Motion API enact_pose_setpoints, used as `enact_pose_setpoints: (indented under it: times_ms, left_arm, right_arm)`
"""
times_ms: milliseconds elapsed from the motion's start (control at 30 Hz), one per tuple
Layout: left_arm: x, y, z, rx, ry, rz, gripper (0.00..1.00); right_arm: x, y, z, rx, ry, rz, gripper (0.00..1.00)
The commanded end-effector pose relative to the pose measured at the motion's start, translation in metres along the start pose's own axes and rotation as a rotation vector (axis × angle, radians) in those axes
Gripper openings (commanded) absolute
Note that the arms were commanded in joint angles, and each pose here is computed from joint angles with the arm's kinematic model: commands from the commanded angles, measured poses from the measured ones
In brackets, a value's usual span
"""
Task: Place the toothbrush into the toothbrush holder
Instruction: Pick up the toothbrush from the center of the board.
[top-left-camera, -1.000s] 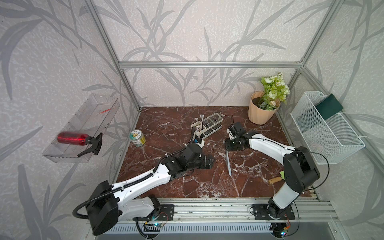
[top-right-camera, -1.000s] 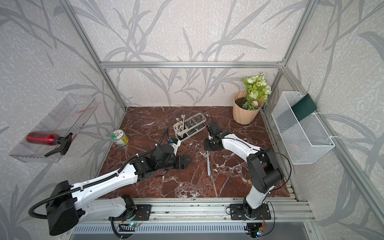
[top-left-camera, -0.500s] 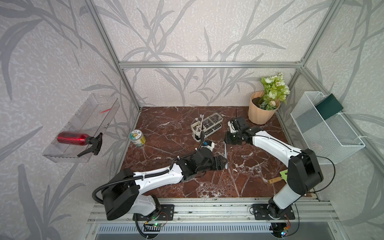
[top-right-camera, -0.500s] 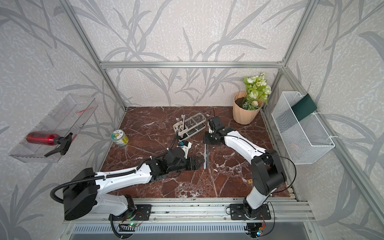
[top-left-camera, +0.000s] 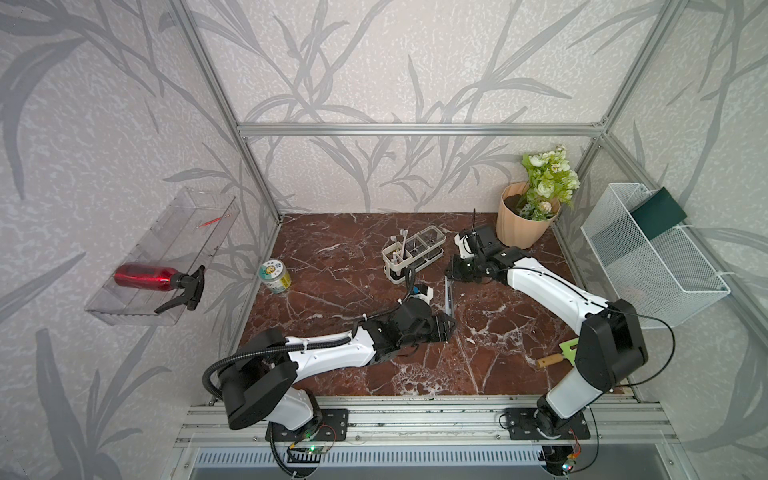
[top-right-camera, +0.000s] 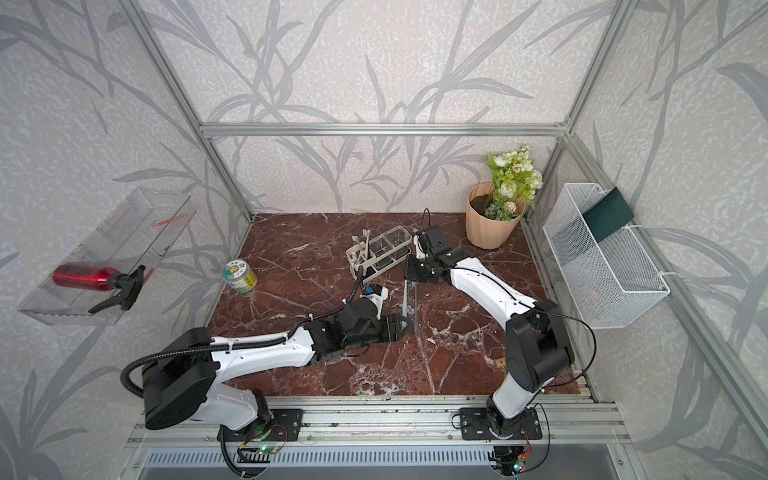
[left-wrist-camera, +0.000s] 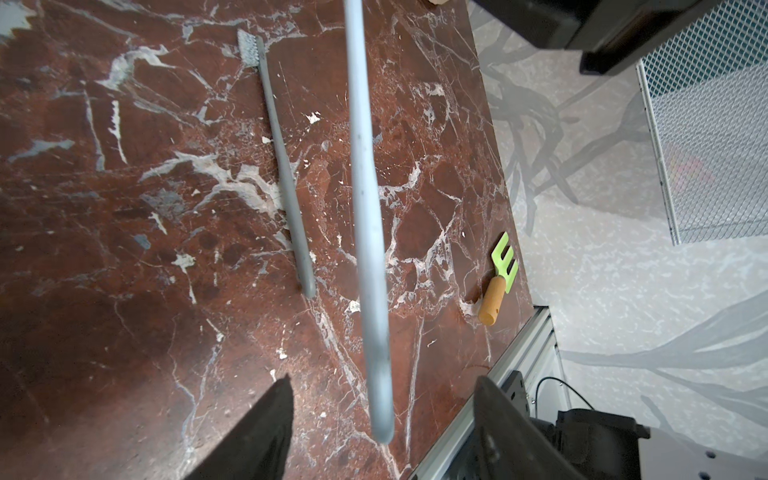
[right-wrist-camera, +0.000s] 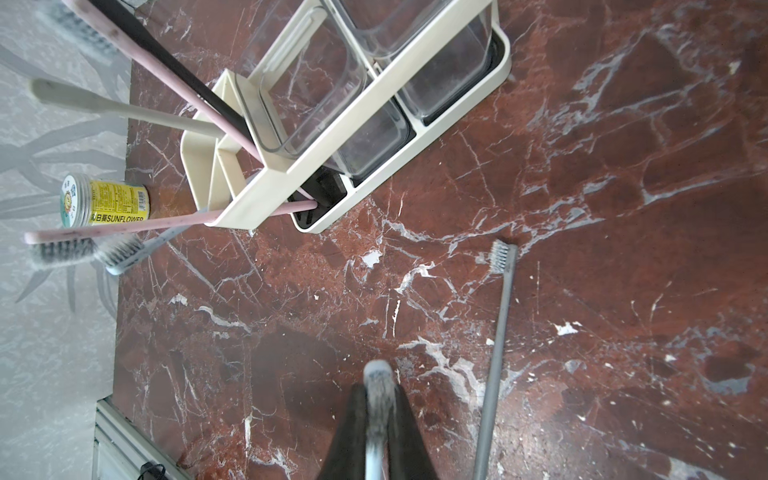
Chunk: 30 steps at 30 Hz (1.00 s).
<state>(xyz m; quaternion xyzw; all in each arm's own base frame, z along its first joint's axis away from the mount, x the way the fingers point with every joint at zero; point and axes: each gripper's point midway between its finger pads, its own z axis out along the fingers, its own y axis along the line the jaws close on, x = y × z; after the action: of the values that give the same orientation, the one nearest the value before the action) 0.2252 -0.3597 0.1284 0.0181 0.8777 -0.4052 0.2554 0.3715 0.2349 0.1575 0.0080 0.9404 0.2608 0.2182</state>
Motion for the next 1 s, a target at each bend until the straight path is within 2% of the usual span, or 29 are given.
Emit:
enact_pose_setpoints:
  times_ms: [0,233,367,967]
  left_arm:
    - [-0.009,-0.007,0.001,0.014,-0.047,-0.015,0.61]
    - [-0.012,-0.01,0.004,0.02,-0.055,-0.021,0.48]
    - [-0.013,-0.009,0.003,0.023,-0.068,-0.032,0.34]
    - [-0.012,-0.002,0.0,0.011,-0.078,-0.041,0.17]
  right_arm:
    - [-0.004,0.012,-0.014,-0.046,-0.016,0.01,0.0]
    - [-0.001,0.014,-0.011,-0.069,-0.002,0.022,0.0]
    - [0.001,0.016,-0.008,-0.087,0.007,0.033,0.0]
    - [0.005,0.014,-0.004,-0.093,0.016,0.045,0.0]
